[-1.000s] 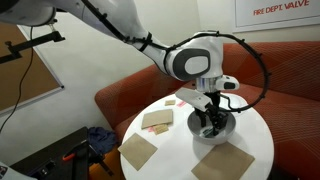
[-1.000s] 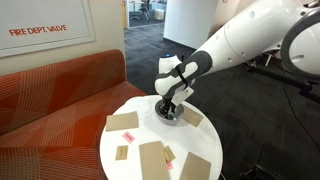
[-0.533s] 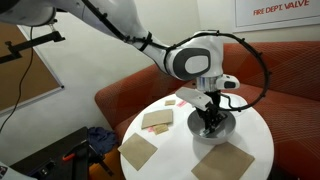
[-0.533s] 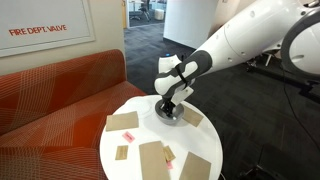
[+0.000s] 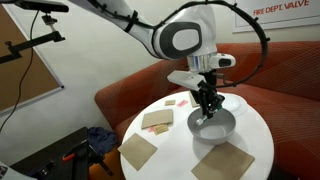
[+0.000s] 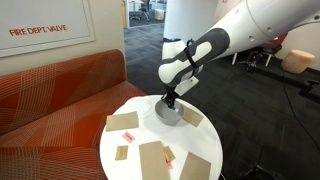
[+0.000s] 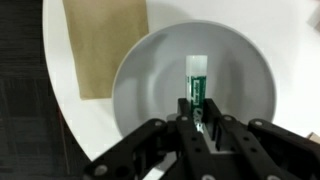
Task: Take the marker out of the bowl and put it on the table
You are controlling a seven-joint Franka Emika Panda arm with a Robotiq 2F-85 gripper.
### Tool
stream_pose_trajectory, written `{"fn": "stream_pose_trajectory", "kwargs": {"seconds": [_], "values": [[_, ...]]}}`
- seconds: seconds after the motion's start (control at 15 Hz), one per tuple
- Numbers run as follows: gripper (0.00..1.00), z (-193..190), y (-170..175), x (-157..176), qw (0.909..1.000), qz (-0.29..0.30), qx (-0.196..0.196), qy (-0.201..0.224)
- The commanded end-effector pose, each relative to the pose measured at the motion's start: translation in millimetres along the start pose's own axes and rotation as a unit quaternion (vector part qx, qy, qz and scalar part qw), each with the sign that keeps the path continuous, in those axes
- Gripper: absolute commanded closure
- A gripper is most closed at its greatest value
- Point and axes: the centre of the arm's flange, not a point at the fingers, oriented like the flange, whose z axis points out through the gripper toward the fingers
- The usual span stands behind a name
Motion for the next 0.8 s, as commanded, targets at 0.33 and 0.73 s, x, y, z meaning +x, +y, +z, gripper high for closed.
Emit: {"fn": "stream_pose_trajectory", "kwargs": {"seconds": [0.33,0.73], "values": [[0.95,-94.0,-11.8,-118.5,0.998,-0.053,-0.027,0.02],[0.95,-91.5,-26.2,-180.9,0.9958,-0.083,-0.013,0.038]]}}
